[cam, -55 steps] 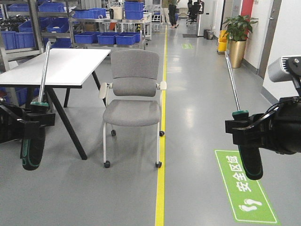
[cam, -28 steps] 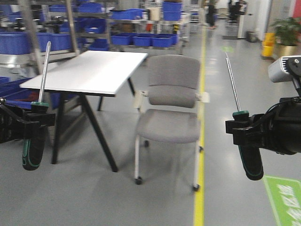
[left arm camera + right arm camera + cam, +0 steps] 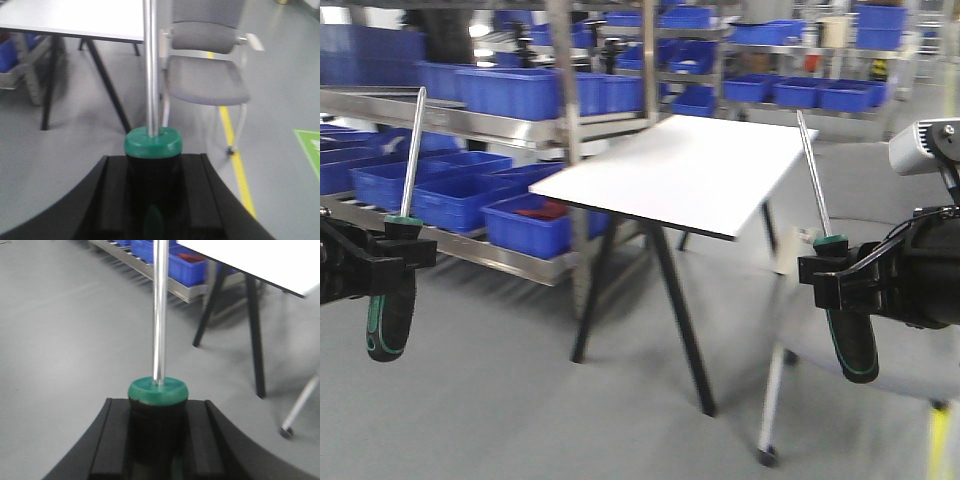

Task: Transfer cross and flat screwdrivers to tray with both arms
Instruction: 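Hold both screwdrivers while driving along the shelves toward the conveyor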

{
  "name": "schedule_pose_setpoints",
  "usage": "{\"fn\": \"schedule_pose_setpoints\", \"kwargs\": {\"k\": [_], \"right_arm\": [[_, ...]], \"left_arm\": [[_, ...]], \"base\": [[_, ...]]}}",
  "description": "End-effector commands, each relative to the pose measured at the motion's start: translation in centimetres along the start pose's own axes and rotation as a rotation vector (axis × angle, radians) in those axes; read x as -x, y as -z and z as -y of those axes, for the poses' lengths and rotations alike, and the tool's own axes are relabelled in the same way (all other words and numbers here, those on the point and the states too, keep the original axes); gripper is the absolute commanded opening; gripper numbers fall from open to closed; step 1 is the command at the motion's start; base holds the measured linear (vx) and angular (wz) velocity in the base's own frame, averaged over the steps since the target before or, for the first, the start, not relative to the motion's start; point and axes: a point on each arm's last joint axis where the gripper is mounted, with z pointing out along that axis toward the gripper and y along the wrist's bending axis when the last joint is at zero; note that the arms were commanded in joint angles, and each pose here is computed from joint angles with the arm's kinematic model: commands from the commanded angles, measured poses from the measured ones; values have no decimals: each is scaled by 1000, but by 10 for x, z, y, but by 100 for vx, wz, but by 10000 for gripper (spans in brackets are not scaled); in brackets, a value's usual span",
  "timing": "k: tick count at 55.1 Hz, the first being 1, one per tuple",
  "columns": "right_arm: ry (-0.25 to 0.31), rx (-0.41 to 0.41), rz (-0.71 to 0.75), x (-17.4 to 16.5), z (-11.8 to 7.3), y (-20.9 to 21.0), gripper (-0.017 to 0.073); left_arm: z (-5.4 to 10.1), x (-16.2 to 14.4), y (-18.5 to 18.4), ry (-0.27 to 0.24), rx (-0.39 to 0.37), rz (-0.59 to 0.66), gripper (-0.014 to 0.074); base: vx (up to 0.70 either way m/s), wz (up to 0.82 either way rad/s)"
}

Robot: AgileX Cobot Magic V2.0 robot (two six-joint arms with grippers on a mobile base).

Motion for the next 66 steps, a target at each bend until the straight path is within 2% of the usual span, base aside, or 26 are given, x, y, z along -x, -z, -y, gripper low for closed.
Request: {"fn": "schedule_pose_setpoints", "kwargs": {"k": [1,66], "right_arm": [[2,-17,141,20,-1,15,-8],[2,-14,132,20,-2,15,-8]], "left_arm": [[5,17,13,14,9,118,0],[5,17,13,14,9,118,0]], "base": [[55,66],[57,63]]}}
